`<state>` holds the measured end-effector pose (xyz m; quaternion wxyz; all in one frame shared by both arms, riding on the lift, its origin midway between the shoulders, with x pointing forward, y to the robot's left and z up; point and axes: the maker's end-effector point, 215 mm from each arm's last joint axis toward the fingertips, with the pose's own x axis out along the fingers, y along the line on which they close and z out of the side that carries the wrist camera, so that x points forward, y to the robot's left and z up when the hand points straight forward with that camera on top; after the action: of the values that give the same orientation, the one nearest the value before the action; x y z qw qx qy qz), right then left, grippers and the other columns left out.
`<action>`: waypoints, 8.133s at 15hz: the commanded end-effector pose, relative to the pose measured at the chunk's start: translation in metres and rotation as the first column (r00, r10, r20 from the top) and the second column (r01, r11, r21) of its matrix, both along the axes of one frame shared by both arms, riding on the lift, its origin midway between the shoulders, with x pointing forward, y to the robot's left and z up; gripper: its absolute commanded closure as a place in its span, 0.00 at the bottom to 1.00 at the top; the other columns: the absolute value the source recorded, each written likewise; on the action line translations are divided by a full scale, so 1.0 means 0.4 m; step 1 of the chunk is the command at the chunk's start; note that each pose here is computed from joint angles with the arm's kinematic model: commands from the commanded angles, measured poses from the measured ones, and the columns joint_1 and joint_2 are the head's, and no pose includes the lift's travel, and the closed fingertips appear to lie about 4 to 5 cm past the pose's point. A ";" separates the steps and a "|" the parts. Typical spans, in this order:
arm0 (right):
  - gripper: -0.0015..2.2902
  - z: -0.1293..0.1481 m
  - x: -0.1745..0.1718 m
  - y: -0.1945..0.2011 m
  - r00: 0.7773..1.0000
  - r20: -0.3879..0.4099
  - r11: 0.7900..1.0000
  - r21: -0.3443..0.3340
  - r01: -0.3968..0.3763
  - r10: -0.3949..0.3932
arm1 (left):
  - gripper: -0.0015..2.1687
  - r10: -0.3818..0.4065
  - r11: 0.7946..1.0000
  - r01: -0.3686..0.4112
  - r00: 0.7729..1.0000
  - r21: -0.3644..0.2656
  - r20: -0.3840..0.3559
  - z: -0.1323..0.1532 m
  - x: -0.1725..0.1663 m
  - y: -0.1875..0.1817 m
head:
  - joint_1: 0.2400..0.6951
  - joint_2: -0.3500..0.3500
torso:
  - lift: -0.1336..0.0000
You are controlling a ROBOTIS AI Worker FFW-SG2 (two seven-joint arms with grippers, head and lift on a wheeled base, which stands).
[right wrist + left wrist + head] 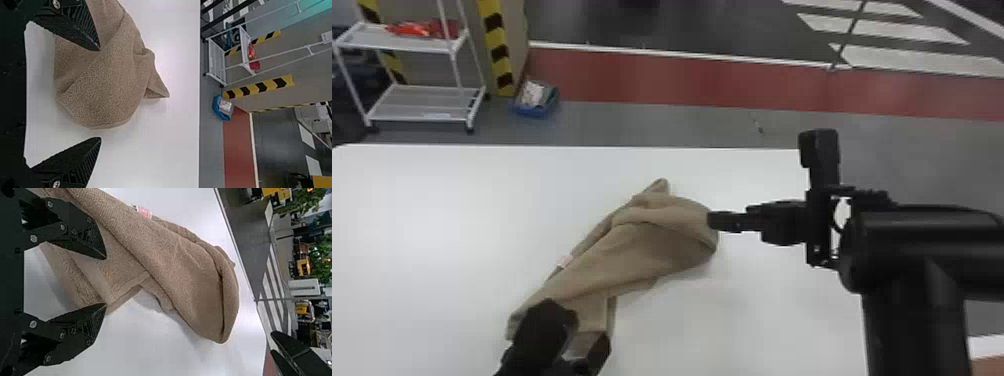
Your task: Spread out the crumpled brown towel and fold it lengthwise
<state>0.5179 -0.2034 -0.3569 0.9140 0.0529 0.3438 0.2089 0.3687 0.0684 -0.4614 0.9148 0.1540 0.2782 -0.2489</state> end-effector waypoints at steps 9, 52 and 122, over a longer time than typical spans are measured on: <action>0.03 0.004 -0.002 0.004 1.000 -0.013 0.999 0.042 -0.001 0.002 | 0.26 0.001 1.000 -0.001 1.000 0.010 -0.001 -0.011 0.006 -0.002 | 1.00 0.25 | 0.07; 0.03 -0.028 -0.029 -0.026 0.997 -0.066 0.997 0.069 0.035 -0.030 | 0.37 0.021 1.000 -0.022 0.999 -0.020 -0.034 -0.010 0.013 -0.040 | 1.00 0.20 | 0.07; 0.03 -0.120 -0.012 0.209 0.958 0.011 0.937 0.203 -0.283 0.287 | 0.79 0.254 0.925 -0.280 0.958 -0.257 -0.130 0.347 0.025 0.245 | 1.00 0.56 | 0.07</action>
<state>0.5145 -0.1309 -0.3975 0.8673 0.1018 0.3205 0.3669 0.3788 0.1682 -0.3224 0.9387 -0.0236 0.3025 -0.1638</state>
